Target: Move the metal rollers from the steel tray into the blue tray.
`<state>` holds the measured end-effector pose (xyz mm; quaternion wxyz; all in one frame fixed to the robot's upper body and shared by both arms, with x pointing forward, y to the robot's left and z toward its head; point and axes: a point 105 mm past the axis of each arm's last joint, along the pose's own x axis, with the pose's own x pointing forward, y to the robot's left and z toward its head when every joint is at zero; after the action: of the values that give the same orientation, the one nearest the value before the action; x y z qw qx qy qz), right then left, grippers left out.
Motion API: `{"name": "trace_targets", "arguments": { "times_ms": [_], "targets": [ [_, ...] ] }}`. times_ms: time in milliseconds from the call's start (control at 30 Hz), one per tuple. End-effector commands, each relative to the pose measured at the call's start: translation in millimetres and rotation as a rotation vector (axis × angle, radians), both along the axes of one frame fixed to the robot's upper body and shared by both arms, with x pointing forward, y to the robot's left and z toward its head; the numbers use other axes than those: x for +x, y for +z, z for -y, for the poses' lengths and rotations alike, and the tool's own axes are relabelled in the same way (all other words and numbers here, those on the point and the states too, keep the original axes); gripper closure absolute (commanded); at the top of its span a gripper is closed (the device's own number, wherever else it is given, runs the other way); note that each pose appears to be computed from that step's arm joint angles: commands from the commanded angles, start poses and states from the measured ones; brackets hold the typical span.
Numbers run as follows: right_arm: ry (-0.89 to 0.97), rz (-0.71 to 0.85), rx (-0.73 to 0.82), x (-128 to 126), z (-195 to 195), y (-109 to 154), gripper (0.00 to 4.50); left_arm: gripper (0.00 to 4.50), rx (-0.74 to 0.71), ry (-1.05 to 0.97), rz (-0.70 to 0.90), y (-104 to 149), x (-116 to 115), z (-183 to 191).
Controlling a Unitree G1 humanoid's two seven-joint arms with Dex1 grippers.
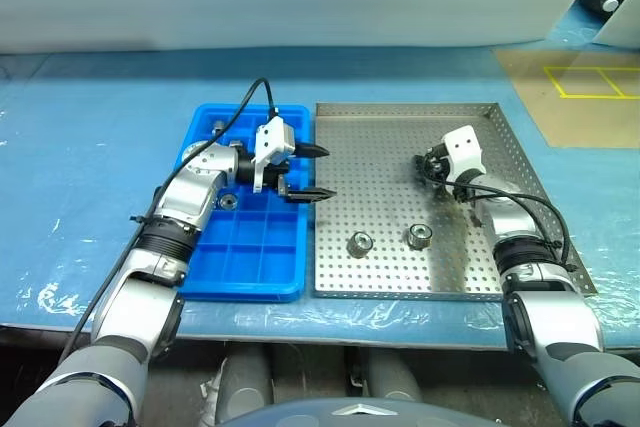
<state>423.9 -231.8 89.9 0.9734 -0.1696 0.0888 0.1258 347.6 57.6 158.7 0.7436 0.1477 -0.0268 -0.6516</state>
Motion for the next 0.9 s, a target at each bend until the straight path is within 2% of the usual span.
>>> {"name": "trace_targets", "arguments": {
  "times_ms": [33,100,133,267,400,533,600,767,900],
  "targets": [
    [0.048,0.048,-0.002,0.9,-9.8,11.6,2.62,0.2,-0.015,-0.007,0.043,11.7,-0.7,-1.6],
    [0.04,0.042,-0.013,0.7,-9.4,10.1,3.15,0.2,-0.011,-0.008,0.043,11.3,-0.7,-1.9],
    [0.056,0.046,-0.007,0.3,-12.5,11.1,3.25,0.2,-0.009,-0.008,0.043,11.3,-0.9,-2.6],
    [0.06,0.066,-0.012,1.5,-17.6,17.2,3.24,0.2,-0.009,-0.005,0.037,11.8,-2.7,-8.1],
    [0.117,0.124,-0.007,5.3,-35.6,39.4,3.24,0.2,-0.016,0.015,0.029,13.8,-6.9,-18.3],
    [0.292,0.204,0.046,1.4,-81.4,79.1,3.24,0.2,0.006,0.088,0.039,17.3,-7.1,-42.9],
    [0.412,0.212,0.054,-6.9,-109.0,90.2,3.24,0.2,0.018,0.129,0.043,19.0,-6.7,-56.3],
    [0.661,0.218,-0.015,-28.2,-173.1,95.7,3.24,0.2,0.025,0.256,0.06,27.1,-6.7,-89.0],
    [0.806,0.217,0.01,-39.7,-212.2,98.3,3.24,0.2,0.04,0.344,0.067,28.5,-18.4,-110.4]
  ]
}}
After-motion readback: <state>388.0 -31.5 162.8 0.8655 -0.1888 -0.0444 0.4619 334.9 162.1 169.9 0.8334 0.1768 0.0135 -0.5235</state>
